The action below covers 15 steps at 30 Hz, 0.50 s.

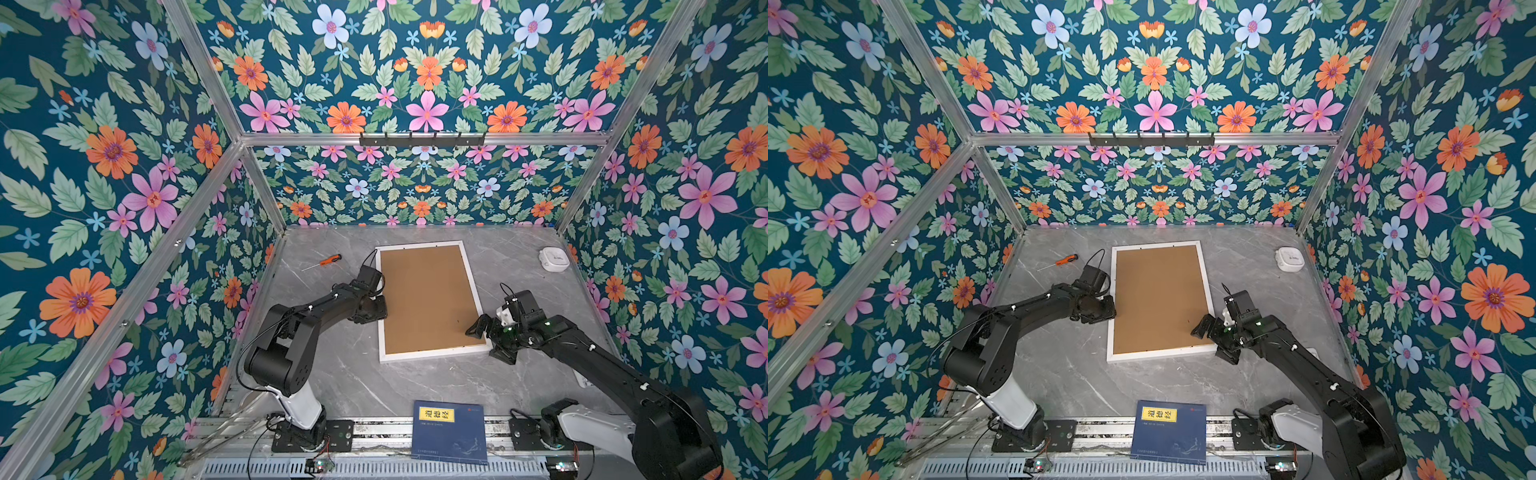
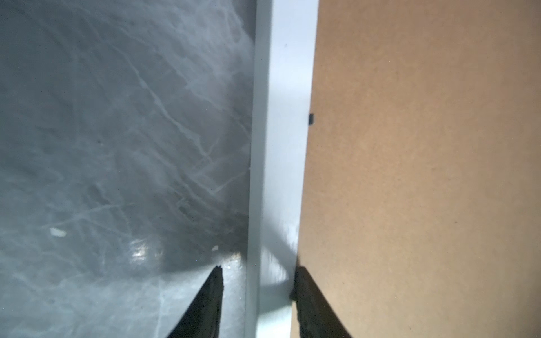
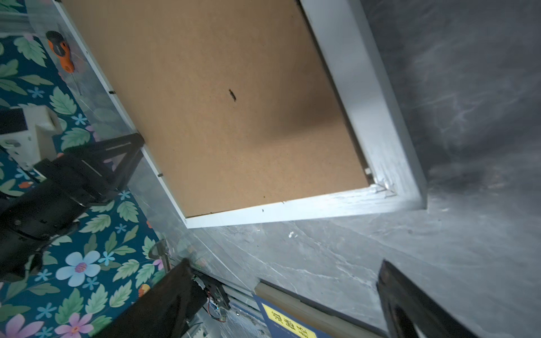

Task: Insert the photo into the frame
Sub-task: 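Slide the right gripper toward the frame's nearer corner, pressing the backing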

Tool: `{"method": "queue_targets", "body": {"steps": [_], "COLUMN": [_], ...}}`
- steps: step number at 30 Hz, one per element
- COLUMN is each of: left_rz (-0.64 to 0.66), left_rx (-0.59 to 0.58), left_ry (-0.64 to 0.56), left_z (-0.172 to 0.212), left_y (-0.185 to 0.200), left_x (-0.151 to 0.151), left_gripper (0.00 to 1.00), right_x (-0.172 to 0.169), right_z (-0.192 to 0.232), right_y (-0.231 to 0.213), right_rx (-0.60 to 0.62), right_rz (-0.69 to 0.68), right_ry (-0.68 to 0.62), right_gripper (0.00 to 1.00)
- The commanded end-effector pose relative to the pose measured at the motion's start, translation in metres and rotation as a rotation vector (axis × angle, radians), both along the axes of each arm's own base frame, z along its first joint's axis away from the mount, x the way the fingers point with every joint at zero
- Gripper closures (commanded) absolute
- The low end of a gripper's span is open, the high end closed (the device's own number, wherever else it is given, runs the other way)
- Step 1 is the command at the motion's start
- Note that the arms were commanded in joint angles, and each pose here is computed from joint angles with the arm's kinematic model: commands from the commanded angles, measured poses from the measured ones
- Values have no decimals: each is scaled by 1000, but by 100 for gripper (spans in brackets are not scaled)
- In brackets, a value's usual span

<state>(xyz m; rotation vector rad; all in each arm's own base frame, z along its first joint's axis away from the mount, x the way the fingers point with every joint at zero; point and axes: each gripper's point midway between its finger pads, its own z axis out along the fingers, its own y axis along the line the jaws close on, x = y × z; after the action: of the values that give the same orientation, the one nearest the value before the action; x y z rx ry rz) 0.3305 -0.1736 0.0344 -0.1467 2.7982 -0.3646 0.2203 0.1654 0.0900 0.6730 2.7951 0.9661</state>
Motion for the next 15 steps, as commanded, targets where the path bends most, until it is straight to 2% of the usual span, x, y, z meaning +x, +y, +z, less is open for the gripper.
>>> {"method": "queue_targets", "body": {"steps": [1, 15], "left_rz": [9, 10], "left_rx": [24, 24], "left_ry": [39, 49], "left_z": [-6, -9], "left_y": [5, 5], "left_x": [-11, -15], "left_gripper": [60, 60], "right_x": [12, 23], "right_z": [3, -9], "right_y": [6, 37], "right_rx": [42, 83], "right_rz": [-51, -43], "right_ry": [-19, 3], "right_gripper": [1, 2]}}
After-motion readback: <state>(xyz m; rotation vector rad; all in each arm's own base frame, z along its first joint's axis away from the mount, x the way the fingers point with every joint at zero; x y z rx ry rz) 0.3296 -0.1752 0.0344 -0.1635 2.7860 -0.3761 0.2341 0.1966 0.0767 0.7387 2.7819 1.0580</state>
